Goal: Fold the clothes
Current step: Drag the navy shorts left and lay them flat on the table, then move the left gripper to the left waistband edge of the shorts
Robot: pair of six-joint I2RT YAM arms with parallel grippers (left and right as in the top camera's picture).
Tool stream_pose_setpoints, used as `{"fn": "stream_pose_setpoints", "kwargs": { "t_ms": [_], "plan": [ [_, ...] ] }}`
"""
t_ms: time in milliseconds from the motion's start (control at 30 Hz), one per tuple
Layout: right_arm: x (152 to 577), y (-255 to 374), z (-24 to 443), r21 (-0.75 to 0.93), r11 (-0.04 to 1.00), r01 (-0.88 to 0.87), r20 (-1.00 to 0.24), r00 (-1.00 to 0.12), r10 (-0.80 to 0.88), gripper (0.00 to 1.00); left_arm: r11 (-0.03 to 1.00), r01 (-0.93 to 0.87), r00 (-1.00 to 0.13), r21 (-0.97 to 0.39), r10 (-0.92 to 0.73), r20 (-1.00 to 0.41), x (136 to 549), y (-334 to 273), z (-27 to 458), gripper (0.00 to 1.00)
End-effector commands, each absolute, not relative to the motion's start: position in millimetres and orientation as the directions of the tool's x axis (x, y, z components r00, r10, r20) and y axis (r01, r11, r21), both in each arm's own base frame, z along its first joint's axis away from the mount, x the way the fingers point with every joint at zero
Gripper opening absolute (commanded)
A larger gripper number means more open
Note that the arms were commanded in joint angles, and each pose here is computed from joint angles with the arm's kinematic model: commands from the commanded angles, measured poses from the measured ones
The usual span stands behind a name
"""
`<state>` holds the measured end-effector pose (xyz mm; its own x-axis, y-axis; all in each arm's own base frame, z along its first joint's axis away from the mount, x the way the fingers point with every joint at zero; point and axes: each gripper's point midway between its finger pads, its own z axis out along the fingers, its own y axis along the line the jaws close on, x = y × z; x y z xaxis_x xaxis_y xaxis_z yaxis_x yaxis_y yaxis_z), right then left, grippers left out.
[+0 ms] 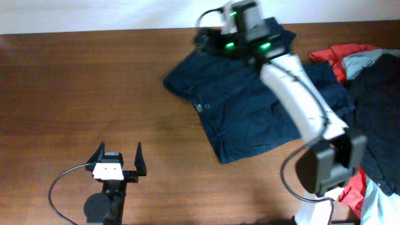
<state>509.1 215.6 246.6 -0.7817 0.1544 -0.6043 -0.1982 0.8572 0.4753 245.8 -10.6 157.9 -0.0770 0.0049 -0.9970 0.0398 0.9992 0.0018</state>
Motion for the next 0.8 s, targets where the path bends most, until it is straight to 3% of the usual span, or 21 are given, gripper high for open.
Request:
{"fn": "stream_pose_setpoints", "kwargs": {
  "t_ms": [0,233,433,633,767],
  "plan": [
    [501.7,129.2,302.9,0.302,0.942,-0.144,-0.696,-0.709,0.115,0.98,0.999,0.033,-0.08,0.017,0.019,-0.997,245.8,-8.8,156.1,0.99],
    [464.1,4.2,271.7,0.219,0.97,0.101,-0.526,-0.825,0.205,0.99,0.999,0.033,-0.08,0.017,0.019,-0.997,245.8,-8.8,156.1,0.99],
    [437.5,-83.1,253.8,0.184,0.93,0.318,-0.439,-0.82,0.367,0.99,1.0,0.01,-0.069,0.019,0.019,-0.997,246.1,-4.9,158.7,0.99],
    [419.0,-114.8,248.5,0.18,0.898,0.401,-0.394,-0.807,0.439,0.99,1.0,-0.004,-0.049,0.019,0.019,-0.999,246.3,-2.6,163.7,0.99],
    [417.1,-120.2,248.3,0.179,0.893,0.413,-0.393,-0.802,0.449,0.98,0.989,0.143,0.095,0.025,0.011,-0.995,243.7,-28.3,198.6,0.99]
  ]
}}
